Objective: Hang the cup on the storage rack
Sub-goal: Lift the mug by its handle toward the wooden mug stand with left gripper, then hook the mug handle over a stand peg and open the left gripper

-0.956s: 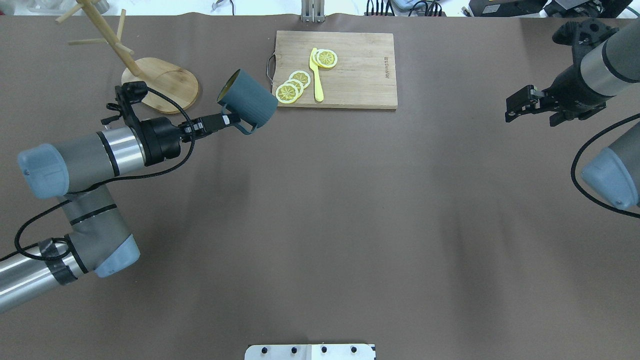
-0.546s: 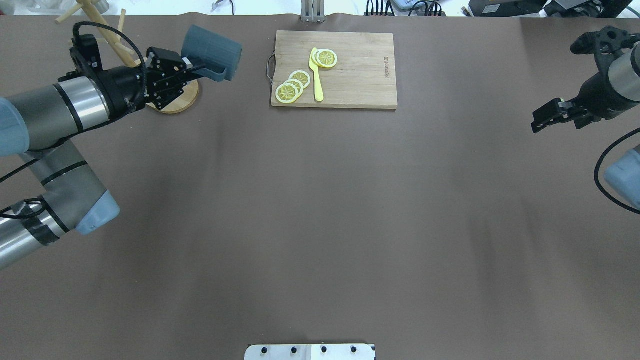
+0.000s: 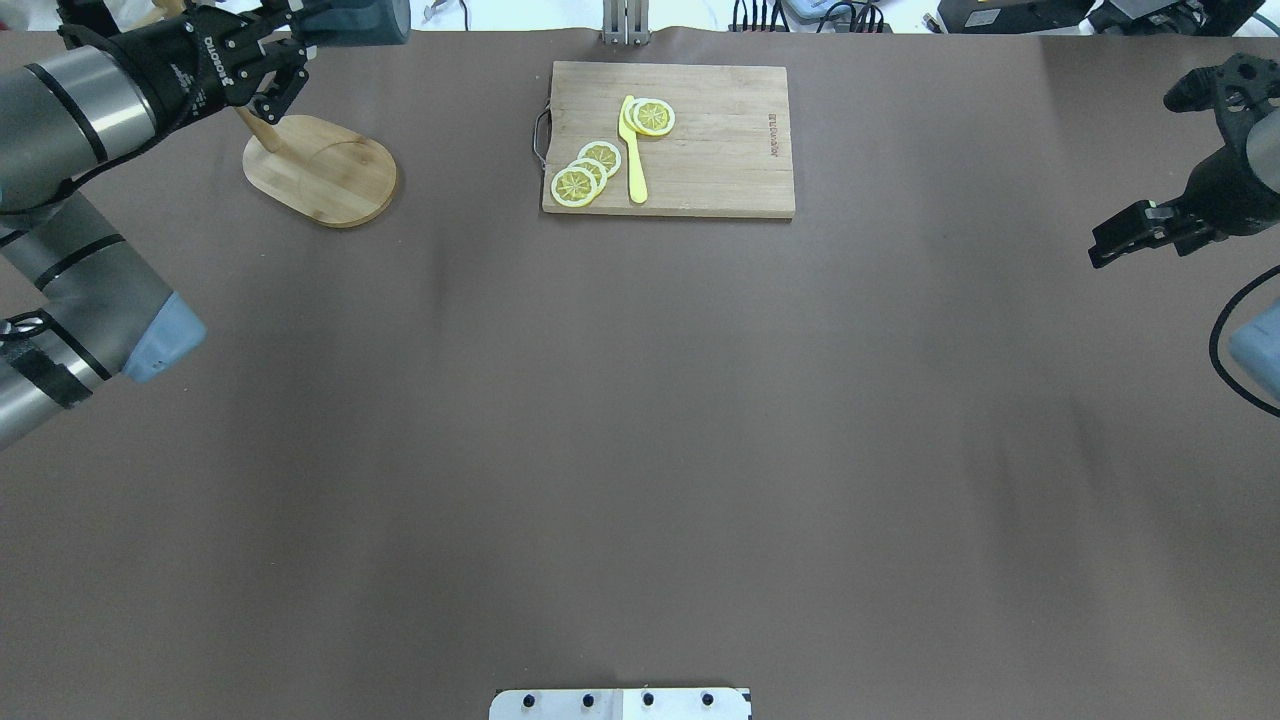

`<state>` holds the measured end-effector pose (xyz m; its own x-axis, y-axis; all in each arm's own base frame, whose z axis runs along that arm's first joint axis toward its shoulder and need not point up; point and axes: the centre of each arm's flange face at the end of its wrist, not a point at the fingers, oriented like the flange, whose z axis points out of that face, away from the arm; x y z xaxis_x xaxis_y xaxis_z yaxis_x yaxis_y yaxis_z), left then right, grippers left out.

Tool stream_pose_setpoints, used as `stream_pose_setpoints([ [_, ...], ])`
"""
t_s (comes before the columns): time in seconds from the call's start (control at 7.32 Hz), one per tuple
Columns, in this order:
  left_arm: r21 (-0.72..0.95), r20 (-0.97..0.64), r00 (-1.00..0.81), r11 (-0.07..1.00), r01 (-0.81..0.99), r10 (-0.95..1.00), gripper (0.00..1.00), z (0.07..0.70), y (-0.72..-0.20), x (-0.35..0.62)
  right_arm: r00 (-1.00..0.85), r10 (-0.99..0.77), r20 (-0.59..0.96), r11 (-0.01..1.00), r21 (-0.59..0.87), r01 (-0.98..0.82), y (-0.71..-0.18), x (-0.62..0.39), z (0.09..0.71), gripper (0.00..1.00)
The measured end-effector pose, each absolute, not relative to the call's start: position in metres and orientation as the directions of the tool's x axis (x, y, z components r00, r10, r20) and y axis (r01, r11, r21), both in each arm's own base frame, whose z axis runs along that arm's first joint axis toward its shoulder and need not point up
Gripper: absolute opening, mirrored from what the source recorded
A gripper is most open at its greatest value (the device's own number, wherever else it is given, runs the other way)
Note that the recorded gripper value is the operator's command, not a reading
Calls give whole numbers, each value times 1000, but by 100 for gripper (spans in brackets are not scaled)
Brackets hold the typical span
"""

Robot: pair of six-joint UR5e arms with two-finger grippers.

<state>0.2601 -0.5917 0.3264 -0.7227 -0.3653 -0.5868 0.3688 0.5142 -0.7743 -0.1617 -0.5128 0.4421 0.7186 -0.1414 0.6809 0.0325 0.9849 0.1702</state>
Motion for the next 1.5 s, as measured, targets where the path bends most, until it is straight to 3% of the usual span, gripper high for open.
stream_pose_setpoints([
  [0.27,-873,-432,-815,405,271,-386,0,323,-616,256,720,-143,679,984,175,31,-513,-161,441,100],
  [0.68,-929,-322,-861,305,208,-394,0,338,-640,247,723,-147,675,983,180,32,-514,-163,440,100],
  [1.5,-974,-183,-885,198,106,-429,0,364,-652,237,718,-158,678,980,196,30,-514,-164,431,100],
])
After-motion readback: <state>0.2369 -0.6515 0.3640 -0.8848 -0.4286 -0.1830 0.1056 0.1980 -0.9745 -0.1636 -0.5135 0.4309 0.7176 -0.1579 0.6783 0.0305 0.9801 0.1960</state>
